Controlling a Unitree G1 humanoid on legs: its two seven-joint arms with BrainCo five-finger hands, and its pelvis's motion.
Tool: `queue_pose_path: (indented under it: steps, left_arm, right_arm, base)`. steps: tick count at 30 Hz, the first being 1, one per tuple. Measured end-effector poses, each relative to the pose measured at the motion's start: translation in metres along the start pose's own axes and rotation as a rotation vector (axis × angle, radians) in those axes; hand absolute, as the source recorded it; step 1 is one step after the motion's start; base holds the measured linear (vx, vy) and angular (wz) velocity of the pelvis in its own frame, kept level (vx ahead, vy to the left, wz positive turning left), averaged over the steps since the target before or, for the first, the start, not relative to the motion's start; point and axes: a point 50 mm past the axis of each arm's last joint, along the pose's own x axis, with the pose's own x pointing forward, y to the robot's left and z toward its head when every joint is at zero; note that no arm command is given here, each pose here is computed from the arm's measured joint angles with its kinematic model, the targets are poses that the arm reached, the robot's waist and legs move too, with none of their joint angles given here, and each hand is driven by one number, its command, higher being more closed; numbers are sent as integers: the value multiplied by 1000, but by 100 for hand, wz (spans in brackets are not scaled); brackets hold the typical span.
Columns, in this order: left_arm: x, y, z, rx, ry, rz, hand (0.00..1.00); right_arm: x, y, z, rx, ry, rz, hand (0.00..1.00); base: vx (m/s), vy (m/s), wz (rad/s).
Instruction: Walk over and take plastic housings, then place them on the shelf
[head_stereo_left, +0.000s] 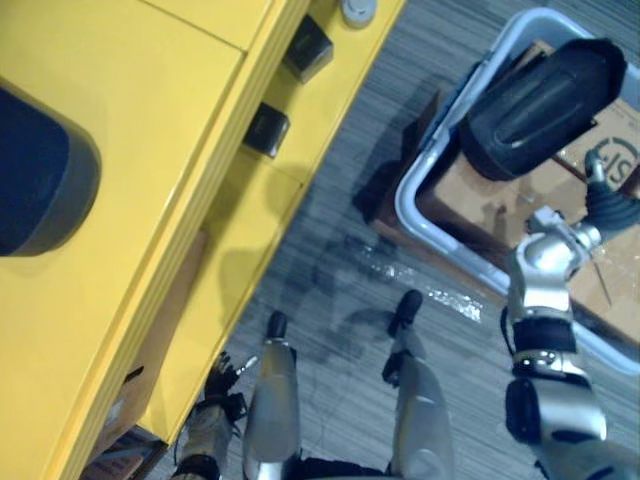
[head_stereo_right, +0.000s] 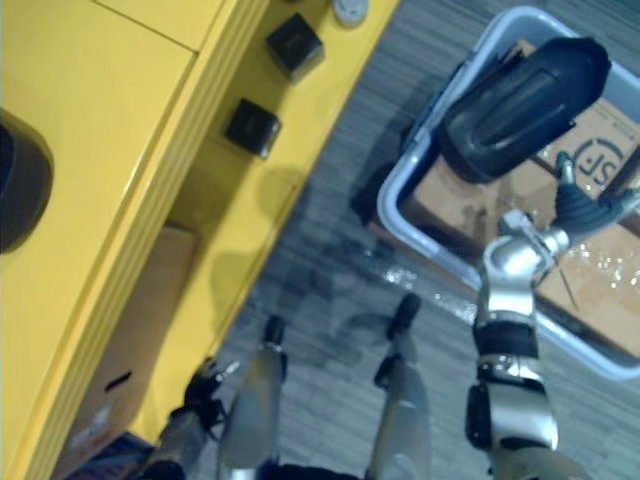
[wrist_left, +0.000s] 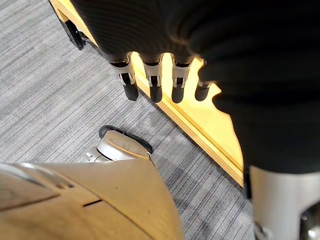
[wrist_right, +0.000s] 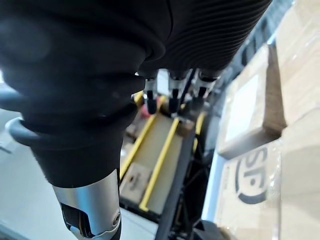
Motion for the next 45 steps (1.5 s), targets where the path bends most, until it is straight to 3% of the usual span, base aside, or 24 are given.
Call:
queue_pose_path:
  steps: [7, 16, 22, 29, 45]
  left_arm:
    - [0, -1, 0, -5, 4, -3, 0]
    - [0, -3, -2, -31, 9, -34, 0]
    - [-1, -6, -6, -49, 23, -40, 0]
    - [-2, -12, -8, -55, 26, -65, 0]
    - [-1, -27, -6, -87, 22, -121, 0]
  right_arm:
    - [-16, 5, -27, 94, 235, 74, 0]
    - [-12, 25, -17, 197, 276, 115, 0]
    - [-12, 32, -2, 201, 187, 65, 0]
    - [-13, 27, 29, 198, -48, -113, 0]
    - [-9, 29, -2, 67, 190, -98, 0]
  base:
    - [-24, -3, 0]
    - [-16, 4, 9]
    - [-35, 2, 12]
    - [-5, 1, 0]
    - [0, 0, 0]
